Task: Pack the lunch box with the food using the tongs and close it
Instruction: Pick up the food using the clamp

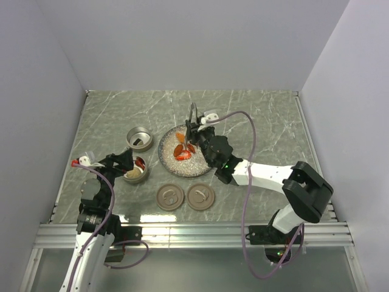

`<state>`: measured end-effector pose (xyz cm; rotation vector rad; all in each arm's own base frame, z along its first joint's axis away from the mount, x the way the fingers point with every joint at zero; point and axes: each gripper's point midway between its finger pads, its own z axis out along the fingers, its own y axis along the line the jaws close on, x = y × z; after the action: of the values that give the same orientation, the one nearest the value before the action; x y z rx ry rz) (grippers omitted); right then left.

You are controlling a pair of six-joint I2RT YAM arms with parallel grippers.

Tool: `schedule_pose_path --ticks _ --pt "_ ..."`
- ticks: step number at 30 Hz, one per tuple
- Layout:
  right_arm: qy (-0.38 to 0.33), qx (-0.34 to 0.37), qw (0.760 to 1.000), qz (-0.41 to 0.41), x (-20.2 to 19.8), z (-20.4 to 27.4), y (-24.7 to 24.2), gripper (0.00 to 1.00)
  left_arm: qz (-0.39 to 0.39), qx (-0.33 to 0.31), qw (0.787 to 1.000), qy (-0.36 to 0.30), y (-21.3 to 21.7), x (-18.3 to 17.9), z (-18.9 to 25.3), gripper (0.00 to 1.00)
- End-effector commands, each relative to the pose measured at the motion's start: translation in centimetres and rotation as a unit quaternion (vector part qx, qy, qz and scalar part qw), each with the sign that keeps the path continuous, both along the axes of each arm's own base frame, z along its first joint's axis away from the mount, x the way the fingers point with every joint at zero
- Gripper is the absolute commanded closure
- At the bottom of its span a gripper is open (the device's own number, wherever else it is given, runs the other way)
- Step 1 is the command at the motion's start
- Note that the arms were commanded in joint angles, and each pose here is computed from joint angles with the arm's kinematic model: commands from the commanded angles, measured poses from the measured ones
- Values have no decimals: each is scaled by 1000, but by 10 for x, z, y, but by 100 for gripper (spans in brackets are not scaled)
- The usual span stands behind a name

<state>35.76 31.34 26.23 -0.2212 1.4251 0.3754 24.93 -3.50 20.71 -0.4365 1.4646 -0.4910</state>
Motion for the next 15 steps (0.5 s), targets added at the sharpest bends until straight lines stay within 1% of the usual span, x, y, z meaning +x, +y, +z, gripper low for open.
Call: schedule_pose_path --ticks 1,7,15 --pt "-10 27 1000 -7 12 16 5 50 -13 0 999 -36 -4 0 22 1" --pt "6 16 1000 -18 24 -3 6 51 -16 1 999 -38 -6 0 23 1" --pt "20 4 999 -30 39 -16 5 53 -17 1 999 -39 -6 -1 24 1"
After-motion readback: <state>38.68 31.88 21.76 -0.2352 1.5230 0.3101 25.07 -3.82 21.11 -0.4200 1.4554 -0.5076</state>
